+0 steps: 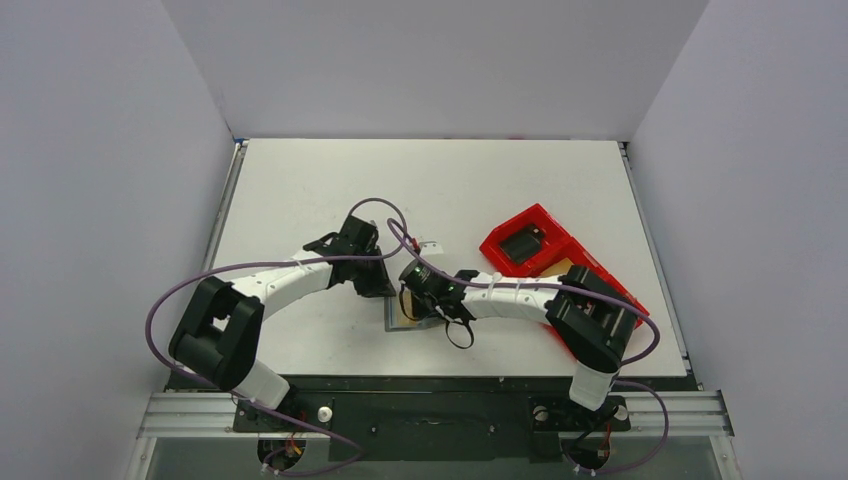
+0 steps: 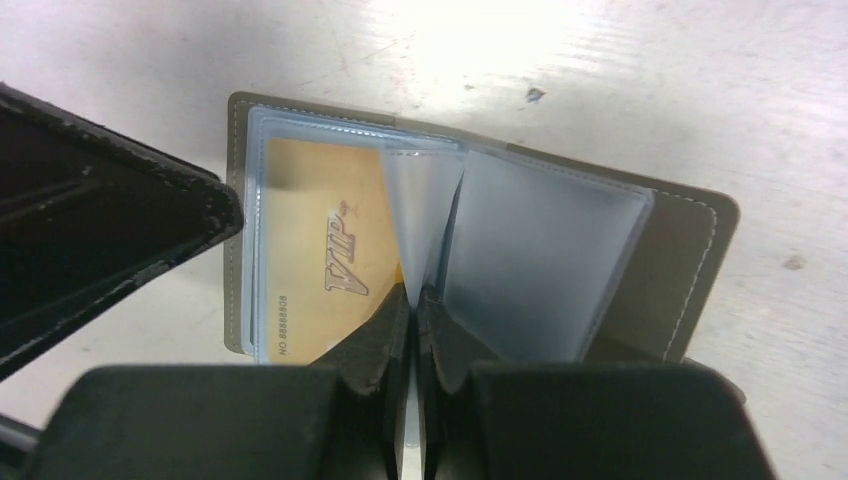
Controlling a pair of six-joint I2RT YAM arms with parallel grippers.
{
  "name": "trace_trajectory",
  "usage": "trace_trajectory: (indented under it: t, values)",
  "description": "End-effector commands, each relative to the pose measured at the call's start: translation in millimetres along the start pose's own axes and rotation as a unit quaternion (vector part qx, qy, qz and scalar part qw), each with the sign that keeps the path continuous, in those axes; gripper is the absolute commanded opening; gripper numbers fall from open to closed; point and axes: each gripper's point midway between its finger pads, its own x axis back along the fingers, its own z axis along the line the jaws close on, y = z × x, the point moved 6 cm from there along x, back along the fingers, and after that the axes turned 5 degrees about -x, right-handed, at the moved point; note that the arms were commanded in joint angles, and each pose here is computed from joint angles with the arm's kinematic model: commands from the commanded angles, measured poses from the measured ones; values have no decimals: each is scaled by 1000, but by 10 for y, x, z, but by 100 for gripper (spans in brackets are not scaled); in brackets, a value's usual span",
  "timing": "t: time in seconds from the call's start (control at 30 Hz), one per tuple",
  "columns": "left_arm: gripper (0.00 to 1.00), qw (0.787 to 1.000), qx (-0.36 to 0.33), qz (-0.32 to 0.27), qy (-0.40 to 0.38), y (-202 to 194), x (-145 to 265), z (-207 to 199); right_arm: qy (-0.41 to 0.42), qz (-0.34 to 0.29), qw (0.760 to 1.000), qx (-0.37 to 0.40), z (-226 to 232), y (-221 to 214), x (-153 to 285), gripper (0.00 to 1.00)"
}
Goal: Take the credit cards out of the card holder
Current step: Remove the credit card from the card holder.
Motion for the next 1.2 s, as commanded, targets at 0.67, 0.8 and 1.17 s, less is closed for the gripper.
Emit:
trace_trajectory:
  t: [0.67,0.8,1.17]
  values:
    - [7,1000,-12,8,13,-95,-216,-122,205,1,975,-82,208,60,27,2]
    - [1,999,-8,15,31,-151,-313,-91,197,-4,977,-82,193,88,59,9]
    - [0,999,3,11,48,-183,-341,-24,94,-38,994,-34,14,157,241,32]
